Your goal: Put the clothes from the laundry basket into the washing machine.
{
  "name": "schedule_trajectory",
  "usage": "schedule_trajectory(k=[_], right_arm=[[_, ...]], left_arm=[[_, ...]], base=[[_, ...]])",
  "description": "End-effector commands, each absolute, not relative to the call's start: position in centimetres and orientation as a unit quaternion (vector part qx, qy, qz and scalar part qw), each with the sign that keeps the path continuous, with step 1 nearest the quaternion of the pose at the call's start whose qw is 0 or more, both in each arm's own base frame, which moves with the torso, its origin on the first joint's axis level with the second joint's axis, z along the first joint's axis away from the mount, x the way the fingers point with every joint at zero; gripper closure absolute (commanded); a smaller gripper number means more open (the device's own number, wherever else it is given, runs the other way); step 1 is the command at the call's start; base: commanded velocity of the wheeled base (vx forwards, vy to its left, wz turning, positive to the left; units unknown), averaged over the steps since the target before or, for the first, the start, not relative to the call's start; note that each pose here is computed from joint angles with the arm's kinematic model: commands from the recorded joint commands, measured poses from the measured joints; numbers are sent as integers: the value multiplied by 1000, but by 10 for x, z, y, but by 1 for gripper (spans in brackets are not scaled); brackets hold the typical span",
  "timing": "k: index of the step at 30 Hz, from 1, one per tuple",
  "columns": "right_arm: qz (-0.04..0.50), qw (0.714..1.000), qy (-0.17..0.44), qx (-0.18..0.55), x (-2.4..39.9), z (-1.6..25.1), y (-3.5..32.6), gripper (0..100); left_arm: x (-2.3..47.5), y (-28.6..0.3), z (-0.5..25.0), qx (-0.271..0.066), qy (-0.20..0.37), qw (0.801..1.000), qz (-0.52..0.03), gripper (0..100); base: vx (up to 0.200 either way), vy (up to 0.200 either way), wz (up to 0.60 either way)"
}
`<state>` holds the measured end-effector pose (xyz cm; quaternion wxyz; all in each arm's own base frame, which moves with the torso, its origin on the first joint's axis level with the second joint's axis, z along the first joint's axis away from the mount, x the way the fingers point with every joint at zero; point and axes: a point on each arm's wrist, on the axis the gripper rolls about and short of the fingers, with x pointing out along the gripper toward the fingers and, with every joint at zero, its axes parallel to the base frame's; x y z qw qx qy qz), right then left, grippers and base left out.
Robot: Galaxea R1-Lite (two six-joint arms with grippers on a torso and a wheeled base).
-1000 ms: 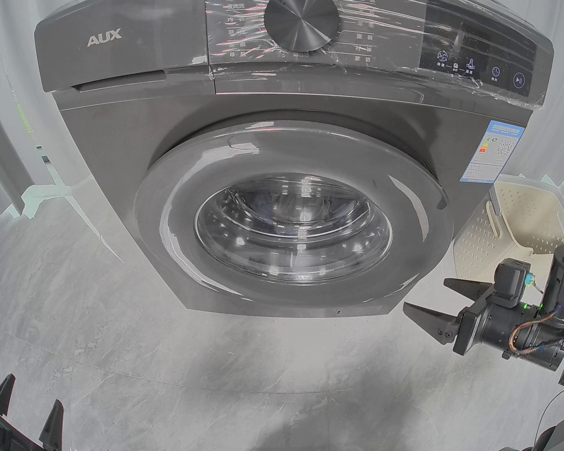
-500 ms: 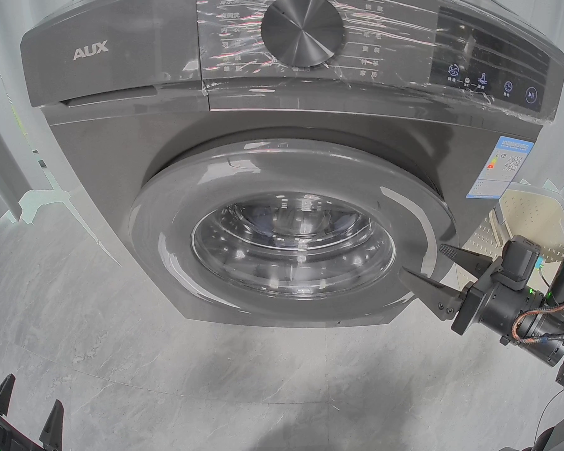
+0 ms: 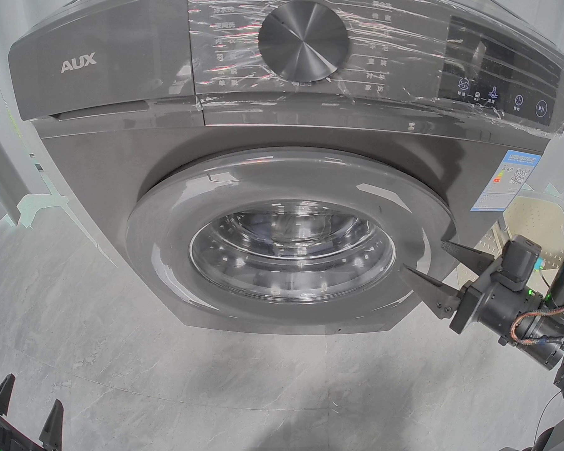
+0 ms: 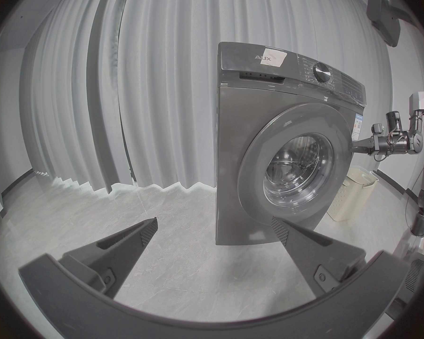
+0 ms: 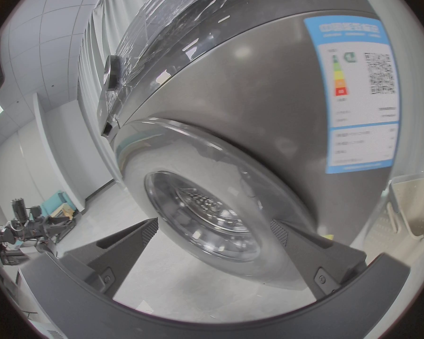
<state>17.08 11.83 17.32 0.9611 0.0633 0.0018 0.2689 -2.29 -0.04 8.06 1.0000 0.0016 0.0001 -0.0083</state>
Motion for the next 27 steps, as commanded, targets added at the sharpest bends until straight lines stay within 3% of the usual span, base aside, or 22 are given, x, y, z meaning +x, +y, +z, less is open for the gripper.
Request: schedule_trajectory(k=[1, 7, 13, 17, 22, 27], right_arm=[[281, 958, 10, 59, 144, 164, 104, 0], [291, 955, -2, 61, 100, 154, 74, 0], [201, 978, -17, 54, 78, 151, 38, 0], [112, 993, -24, 5, 58, 145, 16, 0], [70, 997, -43, 6, 31, 137, 5, 0], [41, 998, -44, 3, -1, 113, -1, 0]], left_arm=[[-23, 0, 76, 2, 0, 1000, -8, 0], [-23, 0, 76, 2, 1, 1000, -9, 0], [-22, 0, 76, 2, 4, 1000, -10, 0], [-21, 0, 76, 0, 14, 1000, -14, 0], [-21, 0, 76, -1, 13, 1000, -13, 0], [-22, 0, 76, 0, 6, 1000, -10, 0]], base=[[0, 0, 0], [0, 0, 0], [0, 0, 0], [0, 0, 0], [0, 0, 0], [0, 0, 0]])
